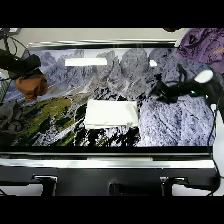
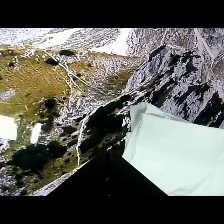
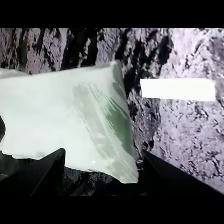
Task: Fold the clothes and pants, and hang the long-sleeved shirts on hangers.
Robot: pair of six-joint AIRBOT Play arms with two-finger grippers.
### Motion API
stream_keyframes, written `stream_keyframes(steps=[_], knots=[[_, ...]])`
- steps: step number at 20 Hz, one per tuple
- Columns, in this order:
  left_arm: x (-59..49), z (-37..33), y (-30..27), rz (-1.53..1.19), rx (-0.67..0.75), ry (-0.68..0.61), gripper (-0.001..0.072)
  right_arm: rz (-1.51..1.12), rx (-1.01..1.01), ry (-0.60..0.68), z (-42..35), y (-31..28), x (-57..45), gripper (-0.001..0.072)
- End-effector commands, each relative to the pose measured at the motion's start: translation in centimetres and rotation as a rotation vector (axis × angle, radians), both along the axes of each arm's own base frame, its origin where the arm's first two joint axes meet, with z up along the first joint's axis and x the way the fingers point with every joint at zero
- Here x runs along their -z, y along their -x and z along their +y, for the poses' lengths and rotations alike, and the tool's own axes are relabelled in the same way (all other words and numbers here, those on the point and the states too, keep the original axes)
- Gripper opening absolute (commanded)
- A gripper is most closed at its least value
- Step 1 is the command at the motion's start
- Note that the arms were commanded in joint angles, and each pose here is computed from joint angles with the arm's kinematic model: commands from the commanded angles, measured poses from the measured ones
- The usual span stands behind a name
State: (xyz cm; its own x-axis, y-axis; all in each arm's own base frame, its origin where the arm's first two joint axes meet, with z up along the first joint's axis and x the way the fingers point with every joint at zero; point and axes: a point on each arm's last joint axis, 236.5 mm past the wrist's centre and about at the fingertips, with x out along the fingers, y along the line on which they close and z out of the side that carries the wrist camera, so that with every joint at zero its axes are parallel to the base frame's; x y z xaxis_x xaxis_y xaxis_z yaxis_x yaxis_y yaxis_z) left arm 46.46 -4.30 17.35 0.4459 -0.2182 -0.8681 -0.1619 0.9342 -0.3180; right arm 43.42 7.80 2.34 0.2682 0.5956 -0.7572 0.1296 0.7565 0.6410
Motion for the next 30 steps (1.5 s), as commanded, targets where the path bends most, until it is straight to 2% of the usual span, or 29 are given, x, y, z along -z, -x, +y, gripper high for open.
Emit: stream_keyframes(steps=[1, 6, 12, 15, 16, 17, 18, 19, 23, 30], knots=[[0.0, 0.3, 0.0, -0.003, 0.000, -0.004, 0.0019, 0.037, -0.030, -0.141, -0.5, 1.3, 4.3, 0.0555], [0.0, 0.3, 0.0, -0.006, 0.016, -0.011, 0.0019, 0.089, -0.089, -0.226, 4.2, 0.8, 9.1, 0.0543], [0.1, 0.3, -0.1, -0.005, 0.016, -0.011, 0.0019, 0.091, -0.134, -0.194, 7.6, 0.9, 10.9, 0.0535], [0.1, 0.3, -0.1, -0.004, 0.016, -0.011, 0.0019, 0.121, -0.159, -0.194, 9.2, 1.8, 11.4, 0.0508], [0.1, 0.3, -0.1, -0.004, 0.016, -0.011, 0.0019, 0.126, -0.169, -0.192, 9.7, 2.0, 11.4, 0.0382], [0.1, 0.3, -0.1, -0.004, 0.016, -0.011, 0.0019, 0.127, -0.176, -0.196, 10.1, 2.1, 11.3, 0.0289], [0.1, 0.3, -0.1, -0.004, 0.016, -0.011, 0.0019, 0.127, -0.179, -0.204, 10.3, 2.2, 11.1, 0.0120], [0.1, 0.3, -0.1, -0.004, 0.016, -0.011, 0.0019, 0.121, -0.173, -0.218, 10.5, 2.0, 10.7, 0.0029], [0.1, 0.3, -0.1, -0.004, 0.016, -0.011, 0.0019, 0.024, -0.106, -0.178, 8.8, -1.9, 7.3, 0.0027], [0.3, 0.3, -0.1, -0.001, 0.016, -0.012, 0.0019, -0.247, 0.221, -0.063, -2.0, -13.3, -2.6, 0.0027]])
